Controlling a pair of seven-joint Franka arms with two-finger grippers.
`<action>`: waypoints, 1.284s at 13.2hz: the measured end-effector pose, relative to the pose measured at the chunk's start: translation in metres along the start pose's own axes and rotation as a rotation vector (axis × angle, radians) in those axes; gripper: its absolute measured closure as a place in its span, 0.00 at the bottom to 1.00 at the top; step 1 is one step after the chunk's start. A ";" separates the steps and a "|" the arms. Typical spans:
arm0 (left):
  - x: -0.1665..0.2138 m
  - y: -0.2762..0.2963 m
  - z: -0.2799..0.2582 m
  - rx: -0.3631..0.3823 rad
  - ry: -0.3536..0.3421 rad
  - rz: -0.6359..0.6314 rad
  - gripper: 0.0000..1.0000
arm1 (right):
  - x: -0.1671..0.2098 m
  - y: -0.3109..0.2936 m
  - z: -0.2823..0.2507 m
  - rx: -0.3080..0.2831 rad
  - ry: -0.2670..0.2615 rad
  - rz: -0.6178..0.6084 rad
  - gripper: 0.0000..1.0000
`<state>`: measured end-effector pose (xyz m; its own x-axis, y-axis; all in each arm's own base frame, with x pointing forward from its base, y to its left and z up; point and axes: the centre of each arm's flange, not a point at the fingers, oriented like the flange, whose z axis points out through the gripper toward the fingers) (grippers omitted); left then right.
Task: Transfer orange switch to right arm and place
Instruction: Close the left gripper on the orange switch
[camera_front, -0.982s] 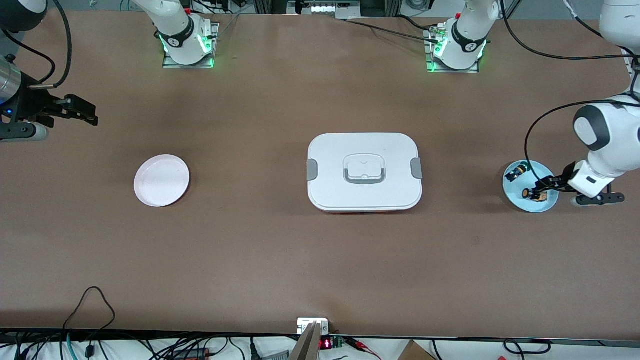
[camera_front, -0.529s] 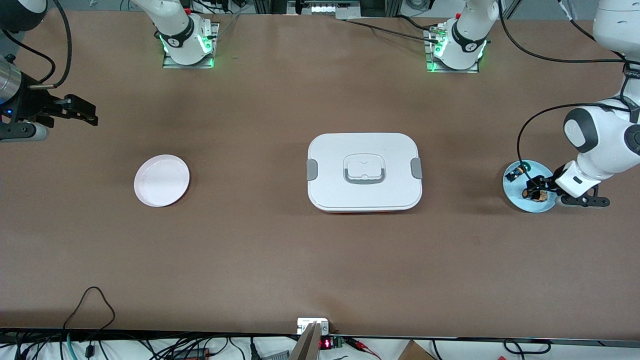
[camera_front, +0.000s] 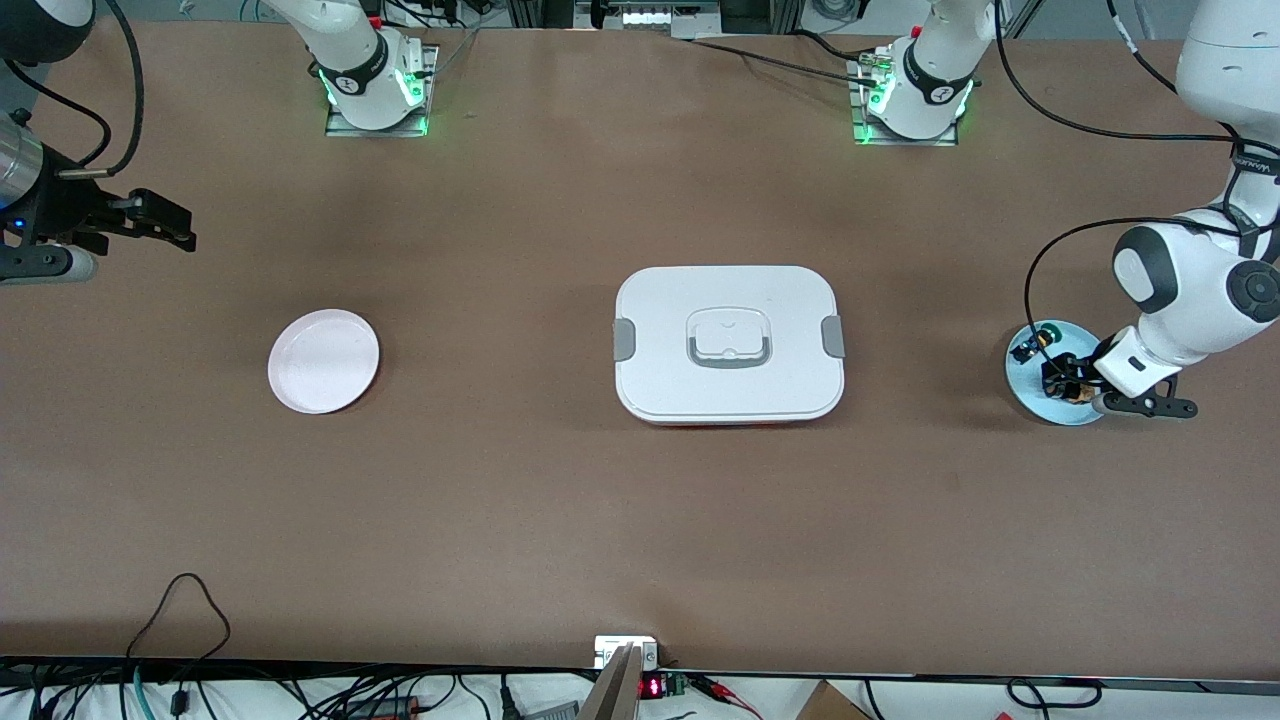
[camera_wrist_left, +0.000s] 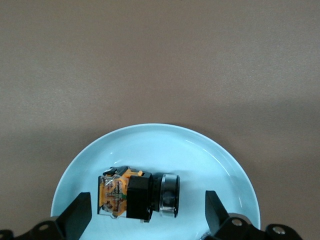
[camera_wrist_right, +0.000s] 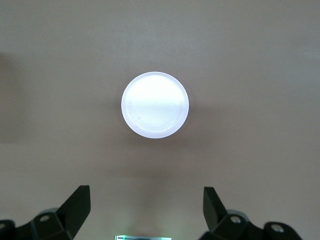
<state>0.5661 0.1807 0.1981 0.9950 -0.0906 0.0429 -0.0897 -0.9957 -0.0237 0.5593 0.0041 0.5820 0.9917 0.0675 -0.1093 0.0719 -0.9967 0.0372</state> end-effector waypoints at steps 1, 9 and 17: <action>0.000 -0.001 0.005 0.004 0.010 -0.002 0.00 | 0.000 0.000 0.000 0.000 0.000 0.000 0.00; -0.006 -0.009 0.023 0.007 0.018 -0.051 0.20 | 0.001 -0.001 0.001 0.000 -0.002 -0.001 0.00; -0.001 -0.006 0.011 -0.016 -0.027 -0.062 0.27 | 0.003 -0.003 0.004 0.018 -0.006 -0.002 0.00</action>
<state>0.5662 0.1866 0.1871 0.9994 -0.0288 0.0164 -0.0287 -0.9996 -0.0058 0.5620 0.0072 0.5771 0.9910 0.0692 -0.1150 0.0718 -0.9972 0.0194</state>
